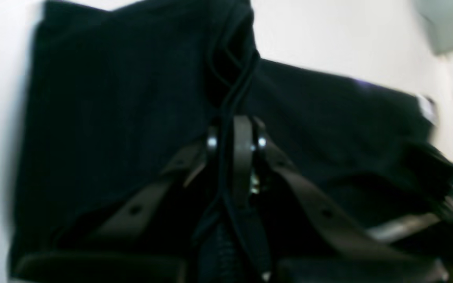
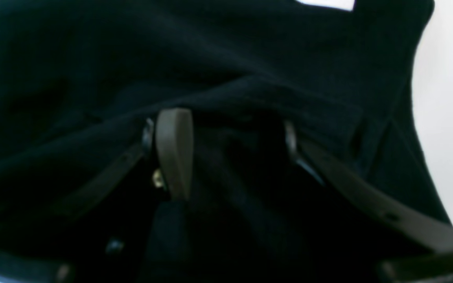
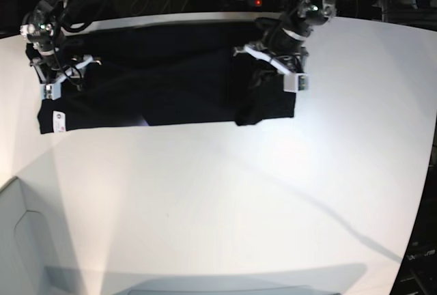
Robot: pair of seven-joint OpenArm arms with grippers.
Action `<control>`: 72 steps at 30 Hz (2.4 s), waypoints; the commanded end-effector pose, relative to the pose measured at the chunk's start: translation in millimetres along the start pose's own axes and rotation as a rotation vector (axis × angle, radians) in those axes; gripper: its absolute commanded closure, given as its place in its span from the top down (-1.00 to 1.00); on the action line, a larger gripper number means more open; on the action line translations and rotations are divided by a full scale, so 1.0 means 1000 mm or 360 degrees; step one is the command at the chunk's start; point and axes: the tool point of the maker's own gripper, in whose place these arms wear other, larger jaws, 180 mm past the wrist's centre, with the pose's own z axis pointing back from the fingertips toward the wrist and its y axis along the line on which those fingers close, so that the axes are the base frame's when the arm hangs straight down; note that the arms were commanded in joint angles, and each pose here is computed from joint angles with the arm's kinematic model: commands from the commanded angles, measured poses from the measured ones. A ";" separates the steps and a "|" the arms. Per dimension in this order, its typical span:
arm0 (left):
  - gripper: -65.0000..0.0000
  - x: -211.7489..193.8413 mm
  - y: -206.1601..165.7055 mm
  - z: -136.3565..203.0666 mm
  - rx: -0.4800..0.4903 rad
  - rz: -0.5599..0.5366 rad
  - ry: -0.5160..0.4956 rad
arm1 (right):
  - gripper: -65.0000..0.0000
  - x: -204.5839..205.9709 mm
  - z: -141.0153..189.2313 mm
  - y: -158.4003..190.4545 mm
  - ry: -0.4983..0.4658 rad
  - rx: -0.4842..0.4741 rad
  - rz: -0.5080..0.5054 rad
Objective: Fold the T-shirt properly
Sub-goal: 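Fold the strip end with the left gripper toward the right gripper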
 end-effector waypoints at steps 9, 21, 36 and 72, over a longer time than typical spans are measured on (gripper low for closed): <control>-1.00 0.007 -0.060 -0.030 -0.0251 -0.0230 -0.0013 | -0.08 0.012 0.001 -0.002 -0.0063 -0.0003 0.0009; -1.00 -0.009 -0.129 -0.048 -0.0478 -0.0726 0.0010 | -0.08 0.011 0.001 -0.002 -0.0062 0.0000 0.0008; -1.00 -0.042 -0.156 -0.082 -0.0587 -0.0963 0.0142 | -0.08 0.011 0.001 -0.002 -0.0059 -0.0001 0.0010; 0.03 0.012 -0.105 -0.064 -0.0291 -0.0804 -0.0042 | -0.08 0.020 -0.001 -0.003 -0.0092 -0.0003 0.0017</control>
